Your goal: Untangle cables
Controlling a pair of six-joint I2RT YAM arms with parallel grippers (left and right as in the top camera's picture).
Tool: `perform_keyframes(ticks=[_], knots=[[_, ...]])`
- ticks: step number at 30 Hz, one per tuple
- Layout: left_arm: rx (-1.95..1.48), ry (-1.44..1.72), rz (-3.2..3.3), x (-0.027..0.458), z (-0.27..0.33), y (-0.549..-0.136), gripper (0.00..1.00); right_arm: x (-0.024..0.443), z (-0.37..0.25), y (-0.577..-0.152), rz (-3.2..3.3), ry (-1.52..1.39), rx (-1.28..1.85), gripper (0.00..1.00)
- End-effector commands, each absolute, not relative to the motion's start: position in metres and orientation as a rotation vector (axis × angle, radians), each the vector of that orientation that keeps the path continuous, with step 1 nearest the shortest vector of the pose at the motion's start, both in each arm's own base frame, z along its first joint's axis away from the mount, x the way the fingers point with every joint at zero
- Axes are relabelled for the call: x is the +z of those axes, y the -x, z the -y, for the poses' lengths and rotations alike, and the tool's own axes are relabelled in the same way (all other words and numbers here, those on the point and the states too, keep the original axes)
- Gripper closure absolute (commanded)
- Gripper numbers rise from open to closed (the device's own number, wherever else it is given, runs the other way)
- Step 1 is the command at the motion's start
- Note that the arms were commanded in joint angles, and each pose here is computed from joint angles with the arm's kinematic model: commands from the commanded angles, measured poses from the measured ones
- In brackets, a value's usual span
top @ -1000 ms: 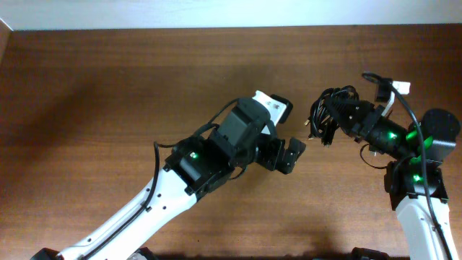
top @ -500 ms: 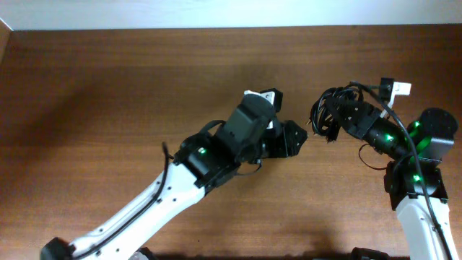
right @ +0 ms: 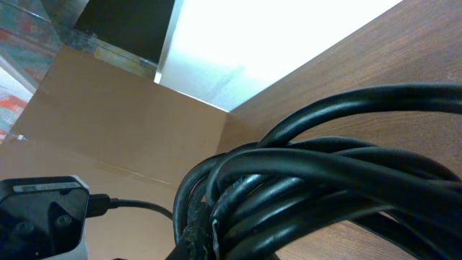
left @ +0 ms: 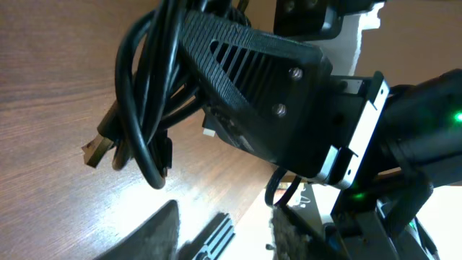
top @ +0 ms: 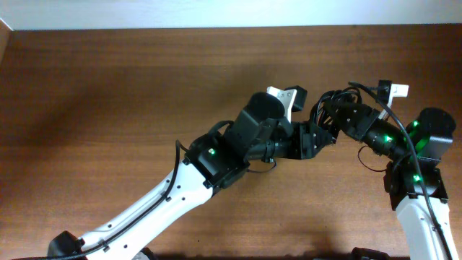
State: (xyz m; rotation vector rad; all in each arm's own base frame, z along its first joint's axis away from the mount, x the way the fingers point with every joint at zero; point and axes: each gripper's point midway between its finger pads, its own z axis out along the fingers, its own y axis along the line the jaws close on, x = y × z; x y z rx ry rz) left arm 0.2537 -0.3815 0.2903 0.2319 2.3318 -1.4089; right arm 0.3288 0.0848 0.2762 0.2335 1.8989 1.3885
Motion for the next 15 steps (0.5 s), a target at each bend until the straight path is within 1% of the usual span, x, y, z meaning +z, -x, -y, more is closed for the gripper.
perform_keyframes(ticks=[1,7,9,12,15], knots=[[-1.293,-0.173,-2.361,0.276,0.375,-0.265,0.56,0.283,-0.086,-0.326,-1.884,-0.186,1.389,0.96],[-1.226,-0.139,-2.415,0.251,0.377,-0.274,0.55,0.285,-0.091,-0.321,-1.891,-0.150,1.429,0.96],[-1.235,-0.141,-2.403,0.251,0.380,-0.277,0.57,0.285,-0.091,-0.321,-1.891,-0.151,1.429,0.96],[-1.247,-0.145,-2.382,0.255,0.382,-0.278,0.66,0.285,-0.091,-0.321,-1.891,-0.151,1.429,0.96],[-1.246,-0.145,-2.383,0.255,0.382,-0.278,0.70,0.285,-0.091,-0.321,-1.891,-0.151,1.429,0.96]])
